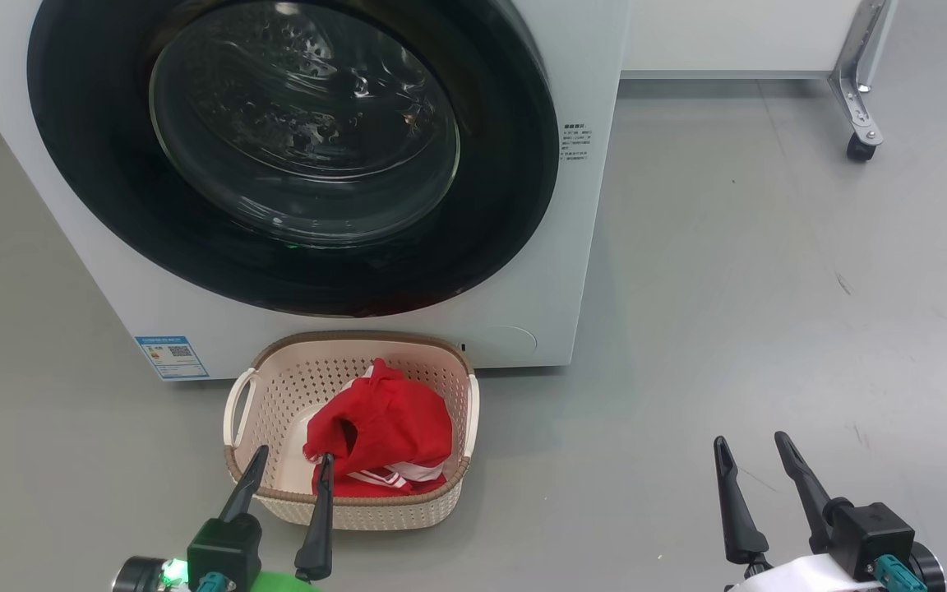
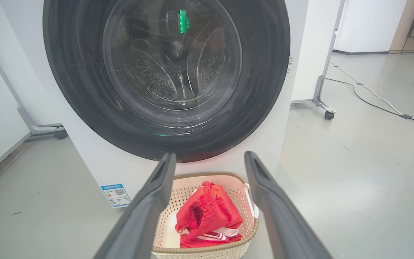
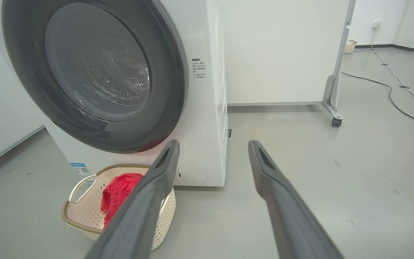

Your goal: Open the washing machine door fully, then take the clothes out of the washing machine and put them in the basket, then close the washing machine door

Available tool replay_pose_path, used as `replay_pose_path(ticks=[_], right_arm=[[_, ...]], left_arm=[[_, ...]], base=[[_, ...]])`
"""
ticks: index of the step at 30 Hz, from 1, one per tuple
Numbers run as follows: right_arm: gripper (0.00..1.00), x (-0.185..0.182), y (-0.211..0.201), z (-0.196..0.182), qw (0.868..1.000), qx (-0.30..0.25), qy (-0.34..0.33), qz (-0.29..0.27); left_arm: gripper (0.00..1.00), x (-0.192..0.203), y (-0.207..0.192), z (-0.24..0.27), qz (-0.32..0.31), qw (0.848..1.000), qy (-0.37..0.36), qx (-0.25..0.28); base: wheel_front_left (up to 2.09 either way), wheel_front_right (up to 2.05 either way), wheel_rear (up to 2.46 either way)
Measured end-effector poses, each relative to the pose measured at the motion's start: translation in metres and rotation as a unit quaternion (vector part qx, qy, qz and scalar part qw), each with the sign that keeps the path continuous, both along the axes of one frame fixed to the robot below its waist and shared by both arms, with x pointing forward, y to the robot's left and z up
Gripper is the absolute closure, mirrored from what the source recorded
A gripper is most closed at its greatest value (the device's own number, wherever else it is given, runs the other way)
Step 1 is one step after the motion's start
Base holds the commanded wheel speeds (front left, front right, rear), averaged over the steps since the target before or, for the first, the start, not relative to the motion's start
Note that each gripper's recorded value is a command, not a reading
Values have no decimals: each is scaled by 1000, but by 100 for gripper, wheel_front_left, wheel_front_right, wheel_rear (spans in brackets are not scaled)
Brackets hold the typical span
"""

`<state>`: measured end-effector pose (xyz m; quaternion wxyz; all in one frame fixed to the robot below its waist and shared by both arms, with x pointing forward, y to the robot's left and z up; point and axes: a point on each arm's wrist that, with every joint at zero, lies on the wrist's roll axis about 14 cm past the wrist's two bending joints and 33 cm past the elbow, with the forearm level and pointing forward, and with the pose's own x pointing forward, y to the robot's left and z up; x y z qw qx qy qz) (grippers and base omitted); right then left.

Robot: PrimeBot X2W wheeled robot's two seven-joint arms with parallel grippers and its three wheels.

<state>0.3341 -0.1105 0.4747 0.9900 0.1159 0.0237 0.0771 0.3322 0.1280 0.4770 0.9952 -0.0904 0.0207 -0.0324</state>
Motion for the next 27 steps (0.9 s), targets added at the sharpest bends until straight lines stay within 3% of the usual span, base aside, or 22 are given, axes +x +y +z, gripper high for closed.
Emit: replay_pose_path(ticks=[3,4,14,27], right_arm=[[0,0,0,1,1000,0,-1,-2],[100,0,0,0,1000,0,1,-1],[100,-15,1,-34,998,-3,56,-1],[100,-13,-8,-31,993,86,72,-33]], left_arm=[[0,0,0,0,0,1000,0,-1],[100,0,-1,-1,0,1000,1,-1],[100,-17,-6,-37,-4,998,60,-3],[100,-13,-1,-35,15,993,74,-95]], base=[[0,0,0],[0,0,0],[0,0,0],[0,0,0]])
